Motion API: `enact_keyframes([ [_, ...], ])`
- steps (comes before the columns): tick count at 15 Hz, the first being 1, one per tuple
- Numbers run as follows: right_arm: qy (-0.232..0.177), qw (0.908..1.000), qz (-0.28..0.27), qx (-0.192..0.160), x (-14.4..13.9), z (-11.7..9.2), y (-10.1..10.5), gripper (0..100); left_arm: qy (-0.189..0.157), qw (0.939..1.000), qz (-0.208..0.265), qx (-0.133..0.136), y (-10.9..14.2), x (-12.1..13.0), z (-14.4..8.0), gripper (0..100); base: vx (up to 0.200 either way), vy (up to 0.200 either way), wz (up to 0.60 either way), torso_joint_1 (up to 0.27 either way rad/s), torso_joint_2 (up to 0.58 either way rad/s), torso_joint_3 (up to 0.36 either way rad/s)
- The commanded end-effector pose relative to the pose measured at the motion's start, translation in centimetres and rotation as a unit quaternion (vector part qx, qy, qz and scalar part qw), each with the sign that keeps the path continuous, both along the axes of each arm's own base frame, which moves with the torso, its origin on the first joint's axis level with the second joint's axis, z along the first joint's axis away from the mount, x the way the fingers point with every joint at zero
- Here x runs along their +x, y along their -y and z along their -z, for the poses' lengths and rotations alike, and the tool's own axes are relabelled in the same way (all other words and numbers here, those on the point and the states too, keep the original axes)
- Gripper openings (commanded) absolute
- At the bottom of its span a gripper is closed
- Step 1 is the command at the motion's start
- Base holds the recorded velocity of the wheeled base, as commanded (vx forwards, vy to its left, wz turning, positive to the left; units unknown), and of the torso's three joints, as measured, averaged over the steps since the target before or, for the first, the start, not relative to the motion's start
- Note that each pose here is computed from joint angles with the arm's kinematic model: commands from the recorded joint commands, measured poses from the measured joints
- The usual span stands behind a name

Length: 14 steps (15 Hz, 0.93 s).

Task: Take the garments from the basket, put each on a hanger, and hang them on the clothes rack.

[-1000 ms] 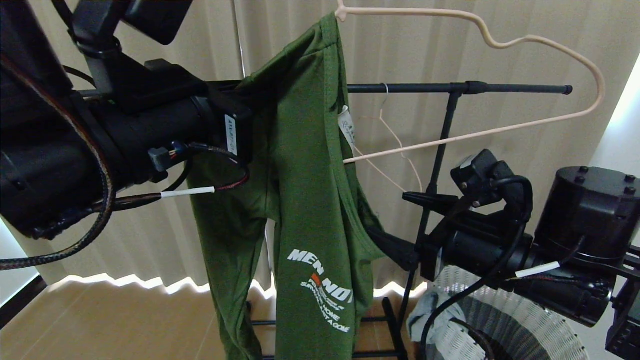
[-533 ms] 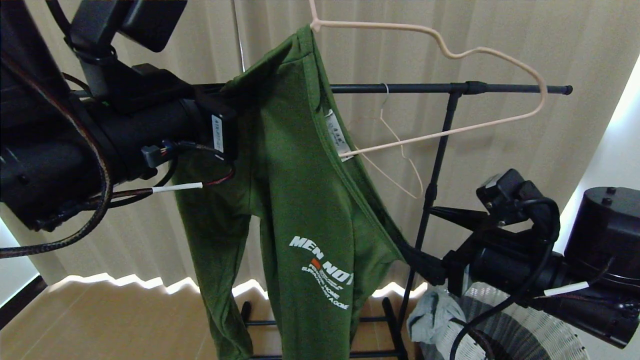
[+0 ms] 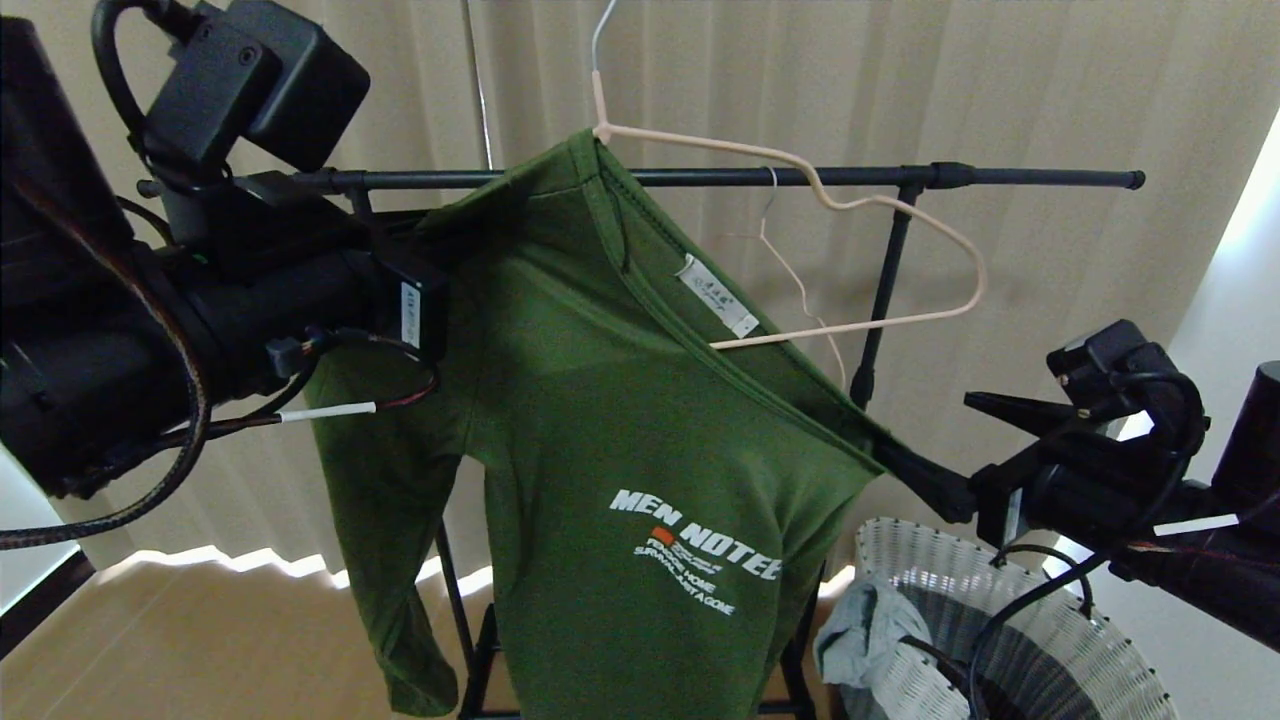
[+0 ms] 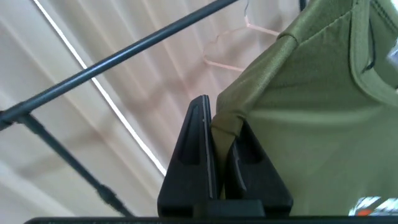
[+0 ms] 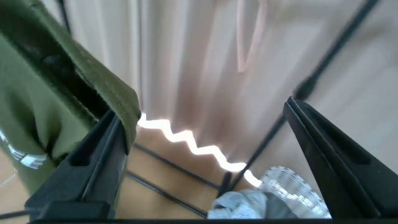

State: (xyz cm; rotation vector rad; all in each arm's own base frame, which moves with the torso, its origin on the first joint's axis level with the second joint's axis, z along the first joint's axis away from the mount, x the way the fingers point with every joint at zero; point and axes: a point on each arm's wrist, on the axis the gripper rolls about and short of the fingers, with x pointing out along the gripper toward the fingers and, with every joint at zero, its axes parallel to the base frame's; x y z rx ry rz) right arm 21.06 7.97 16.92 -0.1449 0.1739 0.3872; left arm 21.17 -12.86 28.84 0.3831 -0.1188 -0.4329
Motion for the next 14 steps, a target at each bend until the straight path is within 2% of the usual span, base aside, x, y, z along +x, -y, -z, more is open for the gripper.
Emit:
enact_keyframes([
  [1, 0.004, 0.9998, 0.017, 0.001, 0.3, -0.2, 0.7, 100, 0.002, 0.9998, -0.009, 0.015, -0.6, -0.2, 0.4, 0, 0.000, 0.000, 0.00, 0.000, 0.00, 0.000],
  [5, 0.008, 0.9992, 0.038, 0.002, 0.8, -0.4, 1.6, 100, -0.003, 0.9977, -0.021, 0.064, -1.5, -0.6, 1.9, 0, 0.000, 0.000, 0.00, 0.000, 0.00, 0.000],
  [9, 0.019, 0.9990, 0.039, 0.006, 1.0, -1.0, 1.5, 100, -0.010, 0.9940, -0.041, 0.101, -2.2, -0.2, 3.0, 0, 0.000, 0.000, 0.00, 0.000, 0.00, 0.000],
  [10, 0.025, 0.9989, 0.039, 0.007, 1.2, -1.4, 1.5, 100, -0.012, 0.9915, -0.056, 0.117, -2.6, -0.2, 3.5, 0, 0.000, 0.000, 0.00, 0.000, 0.00, 0.000],
  [13, 0.041, 0.9986, 0.031, 0.012, 1.5, -2.3, 1.0, 100, -0.028, 0.9889, -0.061, 0.133, -2.8, -0.1, 4.6, 0, 0.000, 0.000, 0.00, 0.000, 0.00, 0.000],
  [14, 0.048, 0.9987, 0.011, 0.012, 1.4, -2.8, 0.1, 100, -0.035, 0.9868, -0.065, 0.144, -2.9, -0.2, 5.3, 0, 0.000, 0.000, 0.00, 0.000, 0.00, 0.000],
])
